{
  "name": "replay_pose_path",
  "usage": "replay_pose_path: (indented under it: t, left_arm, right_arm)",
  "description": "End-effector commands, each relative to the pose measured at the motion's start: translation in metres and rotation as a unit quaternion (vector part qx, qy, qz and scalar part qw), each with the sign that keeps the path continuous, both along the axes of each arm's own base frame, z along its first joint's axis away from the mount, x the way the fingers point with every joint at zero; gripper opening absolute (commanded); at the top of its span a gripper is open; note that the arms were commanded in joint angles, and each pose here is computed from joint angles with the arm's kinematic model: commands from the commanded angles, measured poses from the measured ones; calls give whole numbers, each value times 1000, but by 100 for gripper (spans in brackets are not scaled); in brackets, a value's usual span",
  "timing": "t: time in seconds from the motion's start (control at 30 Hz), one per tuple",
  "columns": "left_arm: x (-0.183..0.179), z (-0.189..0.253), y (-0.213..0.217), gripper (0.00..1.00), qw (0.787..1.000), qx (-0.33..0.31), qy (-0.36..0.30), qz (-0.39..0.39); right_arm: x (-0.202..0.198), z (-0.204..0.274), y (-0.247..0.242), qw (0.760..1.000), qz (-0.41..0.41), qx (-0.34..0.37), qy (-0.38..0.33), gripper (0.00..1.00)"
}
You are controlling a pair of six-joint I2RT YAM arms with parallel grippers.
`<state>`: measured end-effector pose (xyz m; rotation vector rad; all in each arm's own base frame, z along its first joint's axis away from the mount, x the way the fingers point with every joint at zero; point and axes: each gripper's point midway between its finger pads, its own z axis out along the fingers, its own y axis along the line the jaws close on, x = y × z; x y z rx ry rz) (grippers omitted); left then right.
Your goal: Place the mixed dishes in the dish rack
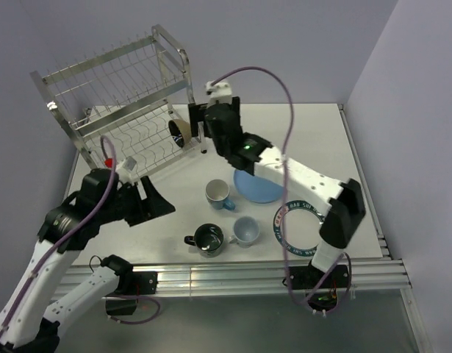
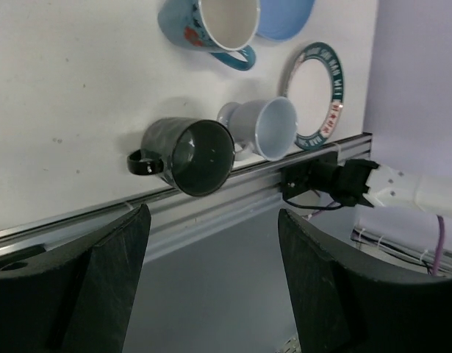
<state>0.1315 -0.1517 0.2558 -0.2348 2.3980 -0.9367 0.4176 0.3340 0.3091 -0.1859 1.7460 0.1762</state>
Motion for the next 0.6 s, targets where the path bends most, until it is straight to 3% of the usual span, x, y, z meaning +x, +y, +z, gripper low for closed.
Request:
replay_pose_path:
  t: [0.0,0.2,0.33,0.57]
  left_arm:
    - [31,6,-17,76,1000,10,-9,-18]
    - [93,-4,-42,73,1000,26,-3,0]
    - [108,-29,-67,66,998,18,49,-27]
    - [132,-72,-105,60,991,55,109,-62]
  right_arm:
    - [-57,6,-45,989,-28,64,127,100]
    - [-133,-50,-88,967,-2,31,253,97]
    - [-160,-43,-118,968,11,74,239,97]
    - [-167,-43,-142,960,15,130,249,97]
